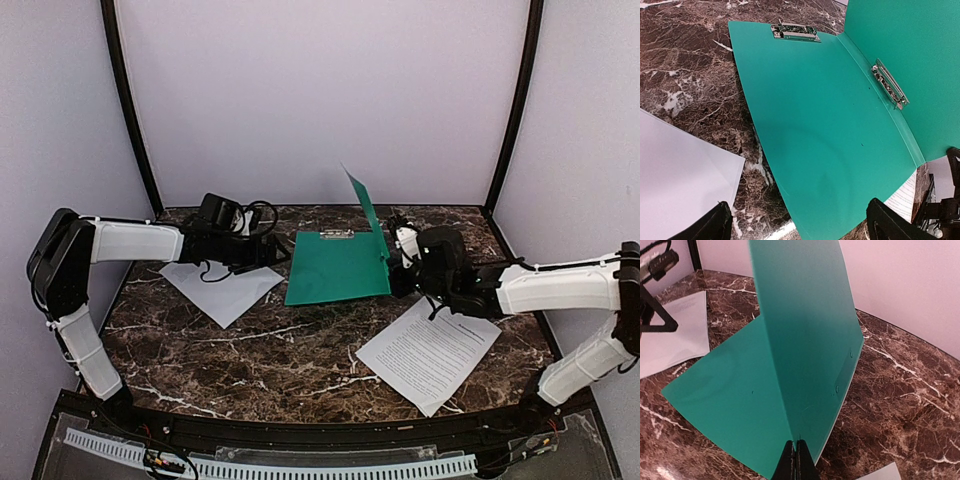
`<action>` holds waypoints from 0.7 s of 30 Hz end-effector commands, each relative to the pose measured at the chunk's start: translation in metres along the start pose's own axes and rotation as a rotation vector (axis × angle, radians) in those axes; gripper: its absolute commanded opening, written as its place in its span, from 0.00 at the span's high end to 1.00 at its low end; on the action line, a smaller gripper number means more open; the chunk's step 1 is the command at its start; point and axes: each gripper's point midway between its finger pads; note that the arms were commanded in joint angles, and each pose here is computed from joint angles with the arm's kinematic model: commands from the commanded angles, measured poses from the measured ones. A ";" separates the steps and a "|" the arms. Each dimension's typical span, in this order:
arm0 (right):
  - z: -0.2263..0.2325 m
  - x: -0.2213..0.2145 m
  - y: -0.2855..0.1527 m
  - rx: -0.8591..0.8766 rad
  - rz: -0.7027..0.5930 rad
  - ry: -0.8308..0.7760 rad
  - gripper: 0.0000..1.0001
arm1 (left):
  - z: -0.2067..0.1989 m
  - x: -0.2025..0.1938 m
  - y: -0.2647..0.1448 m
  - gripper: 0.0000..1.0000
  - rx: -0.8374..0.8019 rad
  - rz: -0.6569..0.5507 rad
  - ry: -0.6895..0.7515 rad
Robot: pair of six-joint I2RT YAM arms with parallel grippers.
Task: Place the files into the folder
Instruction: Open the folder at the center of the board.
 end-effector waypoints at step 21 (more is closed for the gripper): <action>-0.044 -0.023 -0.046 0.012 0.038 0.991 1.00 | -0.033 0.001 0.001 0.09 -0.060 -0.007 0.128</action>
Point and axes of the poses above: each gripper's point midway between its finger pads, its own y axis out along the fingers, its own z axis along the line the jaws close on, x = y × z, and after that the axes turned 10 degrees about y, right-handed
